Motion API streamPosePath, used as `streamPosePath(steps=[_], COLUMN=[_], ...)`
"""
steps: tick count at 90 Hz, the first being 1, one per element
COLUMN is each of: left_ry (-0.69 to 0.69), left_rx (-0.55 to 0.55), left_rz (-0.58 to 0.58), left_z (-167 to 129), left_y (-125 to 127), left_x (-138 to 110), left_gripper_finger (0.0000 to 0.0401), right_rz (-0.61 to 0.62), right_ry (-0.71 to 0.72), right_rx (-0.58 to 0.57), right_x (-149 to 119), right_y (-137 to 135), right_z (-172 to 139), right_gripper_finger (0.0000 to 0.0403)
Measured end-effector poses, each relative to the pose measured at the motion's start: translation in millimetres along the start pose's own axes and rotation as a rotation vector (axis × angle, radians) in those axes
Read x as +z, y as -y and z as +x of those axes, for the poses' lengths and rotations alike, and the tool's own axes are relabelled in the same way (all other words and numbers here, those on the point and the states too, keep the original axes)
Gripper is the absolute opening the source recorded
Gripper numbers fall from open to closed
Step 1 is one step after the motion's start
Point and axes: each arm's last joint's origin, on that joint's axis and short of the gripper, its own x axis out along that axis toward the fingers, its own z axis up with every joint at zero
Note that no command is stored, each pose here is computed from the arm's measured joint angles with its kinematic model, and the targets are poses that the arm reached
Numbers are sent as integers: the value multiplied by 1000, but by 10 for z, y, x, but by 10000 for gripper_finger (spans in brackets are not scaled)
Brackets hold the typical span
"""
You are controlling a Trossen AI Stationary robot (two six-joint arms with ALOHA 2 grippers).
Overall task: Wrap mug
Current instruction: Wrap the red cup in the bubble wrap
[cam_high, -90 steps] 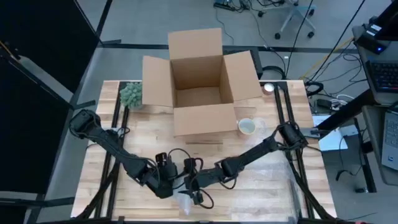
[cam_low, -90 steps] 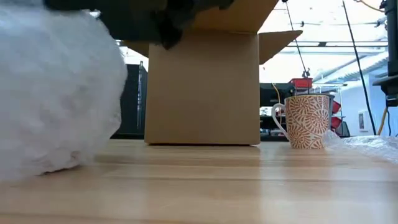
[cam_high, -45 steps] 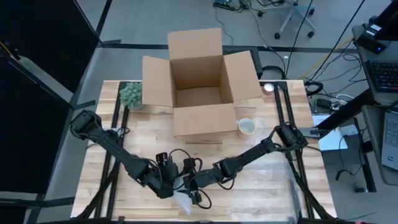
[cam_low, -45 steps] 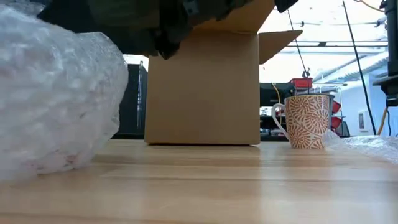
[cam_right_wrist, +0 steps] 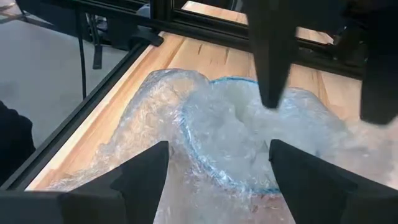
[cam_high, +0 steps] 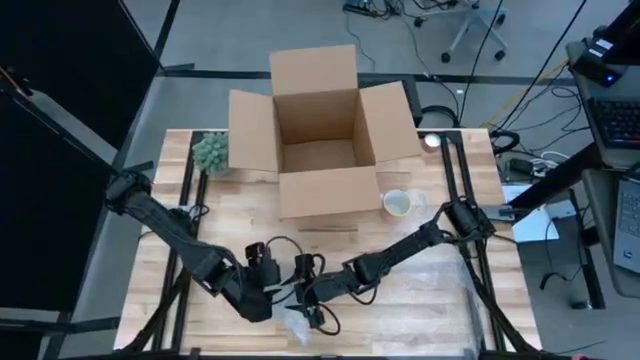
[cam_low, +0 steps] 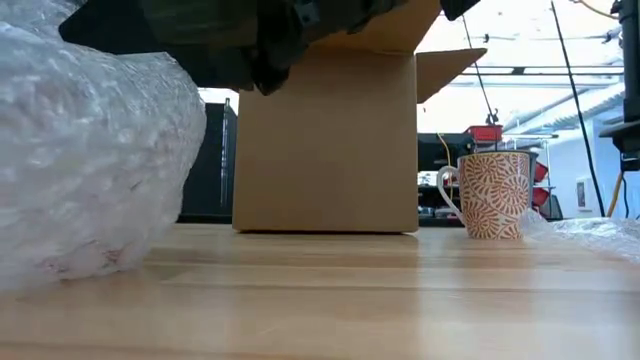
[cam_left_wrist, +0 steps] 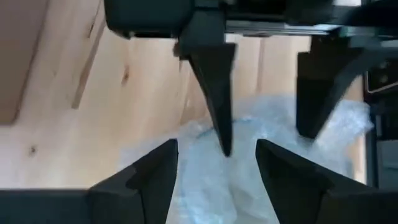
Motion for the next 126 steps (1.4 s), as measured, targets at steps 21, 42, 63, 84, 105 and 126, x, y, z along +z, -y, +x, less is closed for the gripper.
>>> streamPosePath(steps=[21, 42, 63, 84, 105, 126], left_ry=[-5, 42, 0, -45, -79, -81], left_rx=[-40, -107, -53, -14, 10, 13], left_rz=[-14, -44, -44, -23, -8, -8], left_z=[-65, -3, 204, 394, 457, 461], left_y=[96, 167, 215, 270, 252, 246], left_x=[-78, -99, -162, -233, -268, -266], left_gripper_finger=[206, 206, 206, 206, 206, 206], right_rz=[-8, -4, -4, -9, -37, -64], right_ry=[-1, -1, -2, -2, -4, 3], right_rx=[0, 0, 0, 0, 5, 18], right_x=[-1, -1, -3, -4, 14, 113], right_y=[0, 2, 0, 0, -17, -63], right_z=[0, 0, 1, 2, -23, -131], right_gripper_finger=[263, 263, 263, 263, 263, 263])
